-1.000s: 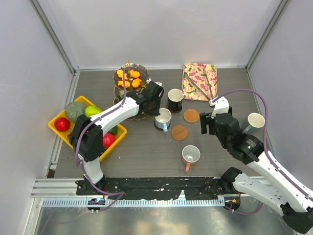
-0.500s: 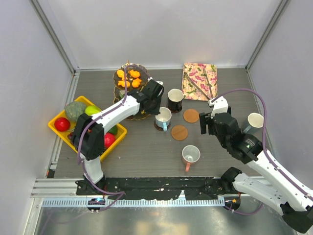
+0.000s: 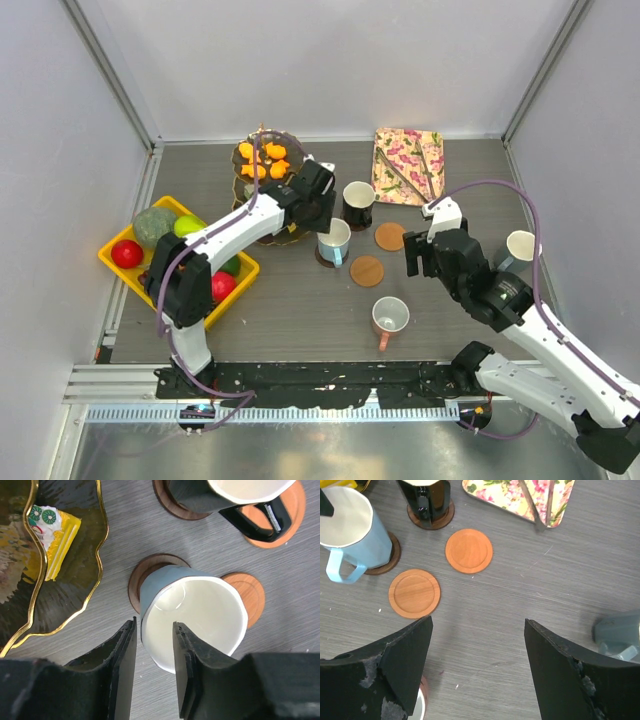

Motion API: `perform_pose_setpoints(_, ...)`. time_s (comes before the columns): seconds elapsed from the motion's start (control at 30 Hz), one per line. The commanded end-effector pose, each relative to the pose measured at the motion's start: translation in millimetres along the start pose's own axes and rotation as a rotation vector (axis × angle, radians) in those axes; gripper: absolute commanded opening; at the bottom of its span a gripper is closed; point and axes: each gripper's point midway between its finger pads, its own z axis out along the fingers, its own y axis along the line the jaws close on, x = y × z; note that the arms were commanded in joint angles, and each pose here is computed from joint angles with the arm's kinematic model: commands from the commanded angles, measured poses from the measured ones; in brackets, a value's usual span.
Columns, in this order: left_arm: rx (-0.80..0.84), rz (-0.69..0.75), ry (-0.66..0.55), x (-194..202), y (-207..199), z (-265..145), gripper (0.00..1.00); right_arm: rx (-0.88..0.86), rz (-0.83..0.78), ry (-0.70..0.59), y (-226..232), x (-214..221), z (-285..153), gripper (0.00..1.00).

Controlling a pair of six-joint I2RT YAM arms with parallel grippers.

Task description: Serve the afternoon tea

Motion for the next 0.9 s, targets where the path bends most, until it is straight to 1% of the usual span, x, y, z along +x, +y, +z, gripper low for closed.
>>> perform_pose_setpoints(0.0,0.078,-0.009,-0.160,-46,-17,-44,0.43,-0.052,0.051,0.040,13,-3,-4,0.80)
perform_pose_setpoints(0.1,0.108,-0.009,-0.198,-53,-22,-62,0.52,-0.098,0.083,0.102,22,5,-9,0.81)
perform_pose_setpoints(0.13,0.124,-0.008,-0.211,-55,-26,-69,0.57,-0.101,0.108,0.138,24,11,-10,0.81)
perform_pose_setpoints(0.17,0.137,-0.009,-0.229,-58,-28,-77,0.60,-0.128,0.129,0.163,30,15,-12,0.81)
perform_pose_setpoints(0.27,0.199,-0.017,-0.294,-67,-38,-104,0.74,-0.146,0.177,0.284,39,40,-17,0.81)
perform_pose_setpoints(0.3,0.248,-0.014,-0.305,-67,-46,-114,0.78,-0.157,0.177,0.320,42,48,-20,0.80)
perform_pose_setpoints(0.47,0.319,-0.029,-0.423,-76,-49,-167,0.89,-0.182,0.223,0.420,52,80,-22,0.75)
perform_pose_setpoints(0.57,0.319,-0.025,-0.503,-78,-41,-204,0.93,-0.196,0.219,0.492,57,98,-24,0.70)
perform_pose_setpoints(0.6,0.308,-0.020,-0.520,-78,-37,-213,0.94,-0.206,0.219,0.520,60,106,-25,0.67)
perform_pose_setpoints(0.67,0.269,-0.023,-0.561,-79,-21,-233,0.96,-0.219,0.229,0.557,65,118,-26,0.63)
perform_pose_setpoints(0.77,0.238,-0.046,-0.596,-79,4,-255,0.96,-0.228,0.255,0.582,72,129,-25,0.61)
perform_pose_setpoints(0.8,0.250,-0.049,-0.599,-77,10,-261,0.96,-0.224,0.253,0.593,72,134,-25,0.60)
perform_pose_setpoints(0.87,0.208,-0.072,-0.613,-76,33,-268,0.96,-0.209,0.248,0.620,73,142,-23,0.59)
